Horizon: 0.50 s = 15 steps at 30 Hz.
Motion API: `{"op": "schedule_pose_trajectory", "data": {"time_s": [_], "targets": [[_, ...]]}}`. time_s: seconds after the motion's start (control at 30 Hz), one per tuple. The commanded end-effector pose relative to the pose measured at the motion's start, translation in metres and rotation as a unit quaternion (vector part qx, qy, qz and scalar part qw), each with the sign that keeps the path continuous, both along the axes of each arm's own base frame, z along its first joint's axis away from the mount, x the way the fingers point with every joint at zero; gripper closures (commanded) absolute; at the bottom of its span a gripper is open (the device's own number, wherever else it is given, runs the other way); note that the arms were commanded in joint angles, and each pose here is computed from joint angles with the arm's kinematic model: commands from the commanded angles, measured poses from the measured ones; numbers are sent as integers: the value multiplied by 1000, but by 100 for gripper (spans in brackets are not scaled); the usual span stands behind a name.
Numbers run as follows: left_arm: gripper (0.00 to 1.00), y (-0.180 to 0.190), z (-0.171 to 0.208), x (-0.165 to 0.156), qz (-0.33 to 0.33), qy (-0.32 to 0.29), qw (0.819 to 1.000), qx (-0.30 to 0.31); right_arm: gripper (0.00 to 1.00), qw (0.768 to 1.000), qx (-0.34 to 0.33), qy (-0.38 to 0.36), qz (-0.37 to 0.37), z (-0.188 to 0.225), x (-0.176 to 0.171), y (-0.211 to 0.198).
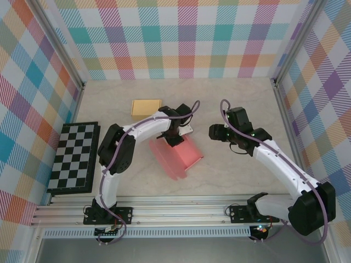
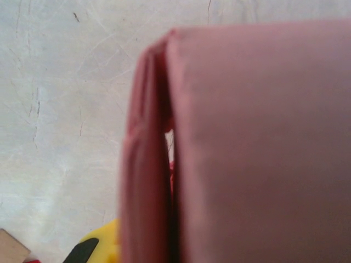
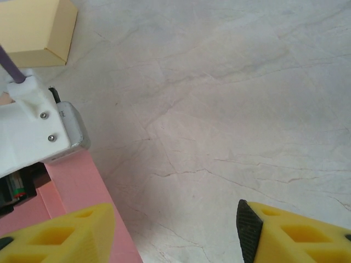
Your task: Fold the paper box
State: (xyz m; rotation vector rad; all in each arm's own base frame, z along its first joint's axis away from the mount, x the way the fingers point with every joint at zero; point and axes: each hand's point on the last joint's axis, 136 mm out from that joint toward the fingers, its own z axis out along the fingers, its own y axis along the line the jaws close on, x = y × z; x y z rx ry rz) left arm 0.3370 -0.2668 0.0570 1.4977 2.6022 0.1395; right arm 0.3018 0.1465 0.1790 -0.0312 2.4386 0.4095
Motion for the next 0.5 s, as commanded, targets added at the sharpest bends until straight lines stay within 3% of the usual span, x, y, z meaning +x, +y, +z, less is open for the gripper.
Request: {"op": "schedule_pose_trajectory", "data": {"time_s": [0.0, 0.23, 0.47], "targets": [[92, 20, -11, -11, -45, 27, 995, 89, 38, 1000, 0, 5, -17, -4, -6, -8], [89, 15, -15, -3, -91, -9, 982, 165, 37, 1000, 9, 9, -18, -8, -13, -10], [67, 9, -21, 0, -107, -23, 975, 192, 36, 1000, 10, 7, -17, -9, -18, -12]]}}
